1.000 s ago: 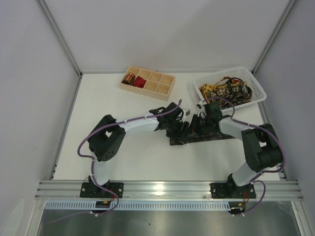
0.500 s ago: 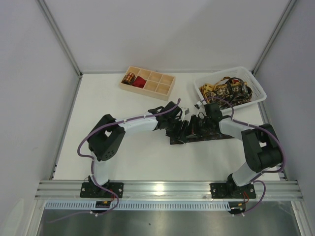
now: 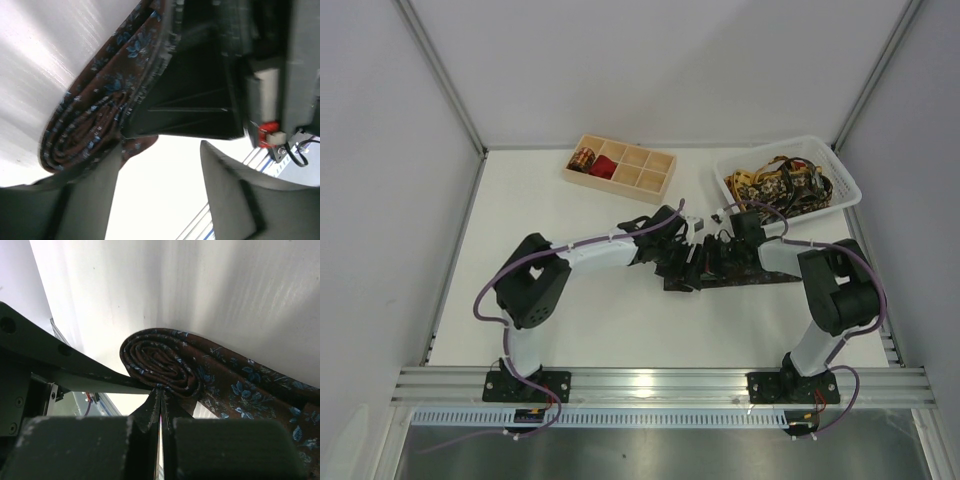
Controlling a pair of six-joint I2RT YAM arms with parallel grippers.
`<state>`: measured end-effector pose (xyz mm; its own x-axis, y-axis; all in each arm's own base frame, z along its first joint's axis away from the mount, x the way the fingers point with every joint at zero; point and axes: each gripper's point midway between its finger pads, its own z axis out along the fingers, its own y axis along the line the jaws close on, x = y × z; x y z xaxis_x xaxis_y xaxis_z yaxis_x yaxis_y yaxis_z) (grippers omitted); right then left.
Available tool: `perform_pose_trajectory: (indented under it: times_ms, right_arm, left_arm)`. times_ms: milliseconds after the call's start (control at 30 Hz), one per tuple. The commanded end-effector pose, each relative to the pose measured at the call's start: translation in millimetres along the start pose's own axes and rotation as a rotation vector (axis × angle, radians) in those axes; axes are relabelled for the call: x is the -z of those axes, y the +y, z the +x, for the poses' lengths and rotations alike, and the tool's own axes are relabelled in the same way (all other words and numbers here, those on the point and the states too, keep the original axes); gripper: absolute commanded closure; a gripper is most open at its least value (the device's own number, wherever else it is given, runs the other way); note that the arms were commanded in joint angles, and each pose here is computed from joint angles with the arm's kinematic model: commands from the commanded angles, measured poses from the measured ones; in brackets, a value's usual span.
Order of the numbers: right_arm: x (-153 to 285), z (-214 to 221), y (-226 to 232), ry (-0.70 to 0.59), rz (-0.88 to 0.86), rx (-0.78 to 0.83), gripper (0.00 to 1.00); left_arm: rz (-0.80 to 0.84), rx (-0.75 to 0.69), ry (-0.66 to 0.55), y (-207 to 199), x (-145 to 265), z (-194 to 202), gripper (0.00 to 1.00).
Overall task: Roll the ties
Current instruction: Roll the tie
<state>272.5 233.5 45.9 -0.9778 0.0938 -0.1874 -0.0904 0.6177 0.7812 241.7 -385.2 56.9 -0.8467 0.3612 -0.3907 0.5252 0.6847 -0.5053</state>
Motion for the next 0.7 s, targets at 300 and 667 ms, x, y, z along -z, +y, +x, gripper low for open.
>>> perform_pose_trajectory:
  times_ms: [300, 667]
  right_arm:
    - [-11.8, -15.9, -0.6, -0.017, 0.024, 0.038, 1.0]
    - [-16.7, -23.0, 10.0, -0.018, 0.008, 0.052, 1.0]
  left_arm:
    - [-0.088, -0.347, -0.258, -4.4, 86.9, -34.8, 0.05]
    - [-0.262, -1.013, -0.147, 36.6, 70.8, -35.7, 0.0]
